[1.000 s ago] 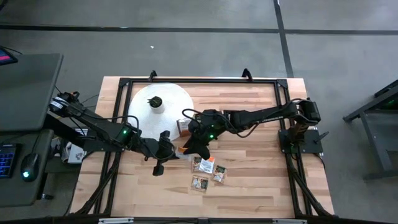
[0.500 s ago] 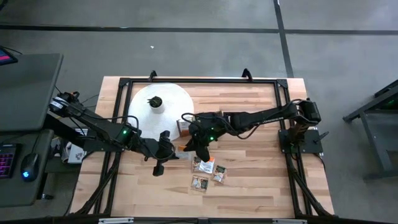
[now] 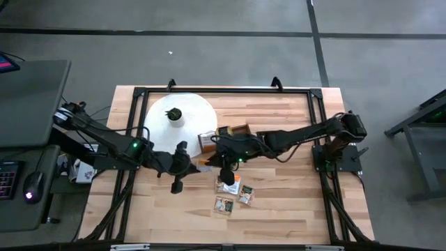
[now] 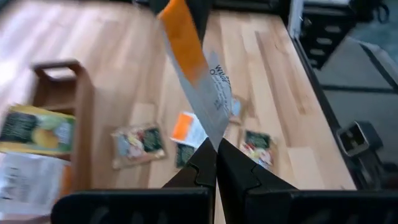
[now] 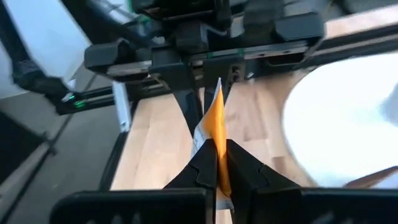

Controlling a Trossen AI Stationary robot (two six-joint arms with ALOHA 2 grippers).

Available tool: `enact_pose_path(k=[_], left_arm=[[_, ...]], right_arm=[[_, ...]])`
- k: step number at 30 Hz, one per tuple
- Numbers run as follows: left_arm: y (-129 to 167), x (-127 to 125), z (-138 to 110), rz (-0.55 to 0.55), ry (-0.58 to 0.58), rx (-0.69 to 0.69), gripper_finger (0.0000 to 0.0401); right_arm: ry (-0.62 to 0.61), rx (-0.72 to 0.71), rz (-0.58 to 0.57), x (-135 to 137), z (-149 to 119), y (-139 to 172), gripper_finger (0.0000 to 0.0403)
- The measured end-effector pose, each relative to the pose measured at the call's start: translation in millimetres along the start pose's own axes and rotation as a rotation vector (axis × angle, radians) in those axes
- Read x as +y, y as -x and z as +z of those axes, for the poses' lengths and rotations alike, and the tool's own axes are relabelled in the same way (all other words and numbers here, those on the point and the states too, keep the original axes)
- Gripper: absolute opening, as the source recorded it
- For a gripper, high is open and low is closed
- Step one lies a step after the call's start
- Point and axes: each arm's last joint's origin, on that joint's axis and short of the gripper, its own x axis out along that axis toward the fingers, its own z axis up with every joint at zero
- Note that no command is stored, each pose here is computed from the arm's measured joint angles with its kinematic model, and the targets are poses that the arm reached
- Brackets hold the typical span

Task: Pick & Place Tea
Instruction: Put the white tea bag into the left section of the wooden organizer

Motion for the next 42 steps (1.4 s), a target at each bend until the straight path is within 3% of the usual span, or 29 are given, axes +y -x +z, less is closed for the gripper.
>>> enact_pose_path(k=[10,17,26,30,34,38,42], left_arm=[[24,6,14,0.066,-0.021,-0.141,0.0],[36,8,22,0.085,-0.091,-0.238,0.0],[44,7,39,0.123,-0.187,-0.41,0.0],[54,6,57,0.182,-0.207,-0.598,0.0],[73,5,78,0.205,-0.237,-0.869,0.0008],[92,6,90,0.222,-0.25,-1.085,0.0044],[100,7,96,0.247,-0.241,-1.14,0.0112]], right_arm=[[0.067,-0.158,-0.267,34,11,34,0.0007],[0.08,-0.442,-0.388,62,31,54,0.0007],[0.193,-0.841,-0.37,92,60,84,0.0007],[0.234,-1.031,-0.348,101,69,102,0.0007],[0.253,-1.2,-0.305,104,72,111,0.0007],[0.266,-1.232,-0.291,99,76,111,0.0007],[0.269,-1.25,-0.256,93,78,110,0.0007]])
